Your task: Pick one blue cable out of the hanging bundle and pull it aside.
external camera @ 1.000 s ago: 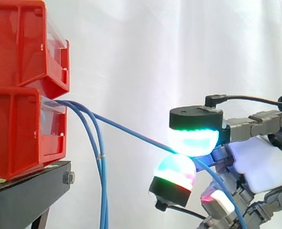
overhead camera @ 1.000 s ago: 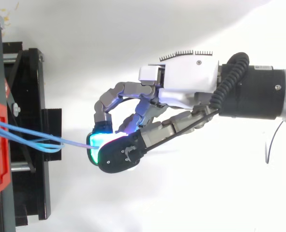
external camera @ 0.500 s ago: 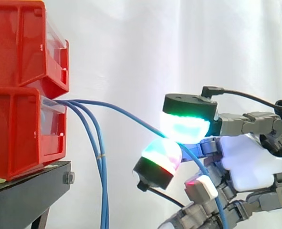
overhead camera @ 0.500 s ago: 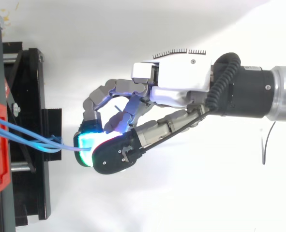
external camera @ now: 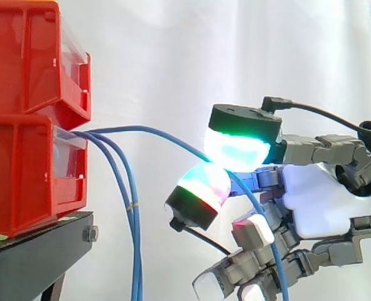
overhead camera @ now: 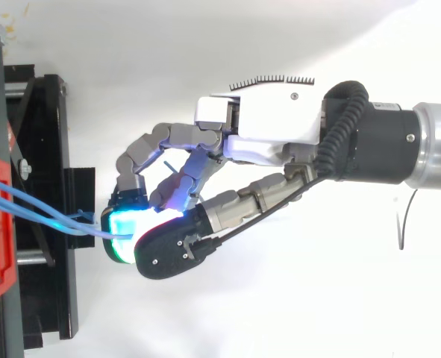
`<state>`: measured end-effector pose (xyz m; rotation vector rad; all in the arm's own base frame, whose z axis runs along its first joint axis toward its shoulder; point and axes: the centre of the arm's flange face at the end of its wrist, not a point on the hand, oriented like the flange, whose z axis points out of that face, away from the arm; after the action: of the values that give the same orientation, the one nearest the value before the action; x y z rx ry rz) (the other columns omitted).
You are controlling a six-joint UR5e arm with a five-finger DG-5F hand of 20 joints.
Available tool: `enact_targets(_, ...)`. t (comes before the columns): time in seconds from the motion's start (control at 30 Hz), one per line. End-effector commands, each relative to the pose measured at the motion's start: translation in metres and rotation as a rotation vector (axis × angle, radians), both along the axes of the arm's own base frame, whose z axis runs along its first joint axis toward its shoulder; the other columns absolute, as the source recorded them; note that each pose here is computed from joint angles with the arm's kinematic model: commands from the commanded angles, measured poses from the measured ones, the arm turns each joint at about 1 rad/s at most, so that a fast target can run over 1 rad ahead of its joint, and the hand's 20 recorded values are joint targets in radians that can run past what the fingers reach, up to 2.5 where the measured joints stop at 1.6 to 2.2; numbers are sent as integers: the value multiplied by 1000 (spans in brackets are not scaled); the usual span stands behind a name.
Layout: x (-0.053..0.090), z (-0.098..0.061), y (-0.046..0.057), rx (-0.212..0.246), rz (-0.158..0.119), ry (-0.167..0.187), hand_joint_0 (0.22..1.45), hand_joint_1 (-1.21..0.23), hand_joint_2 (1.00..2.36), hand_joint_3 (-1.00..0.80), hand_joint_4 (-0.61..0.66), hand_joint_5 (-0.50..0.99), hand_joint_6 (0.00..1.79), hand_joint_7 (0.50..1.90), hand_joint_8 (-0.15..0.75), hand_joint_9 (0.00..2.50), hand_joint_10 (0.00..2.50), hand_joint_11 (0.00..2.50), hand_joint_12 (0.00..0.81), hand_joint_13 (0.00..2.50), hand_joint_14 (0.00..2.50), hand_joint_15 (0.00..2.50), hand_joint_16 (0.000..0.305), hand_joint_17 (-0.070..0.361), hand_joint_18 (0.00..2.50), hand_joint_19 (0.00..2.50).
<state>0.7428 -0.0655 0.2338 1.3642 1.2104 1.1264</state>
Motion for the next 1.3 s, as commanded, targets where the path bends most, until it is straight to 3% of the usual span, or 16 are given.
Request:
enact_targets(0.0, 0, 0, 0, -2, 0, 0, 671, -831, 1001, 166, -378, -121, 950, 1183, 280, 1156, 20, 638, 379, 781, 15, 368, 53, 120, 768, 512)
enact_targets(1.27, 0, 0, 0, -2, -1, 1, 656, -831, 1043, 169, -360, -113, 946, 1174, 290, 1163, 17, 635, 377, 769, 13, 372, 52, 117, 745, 490)
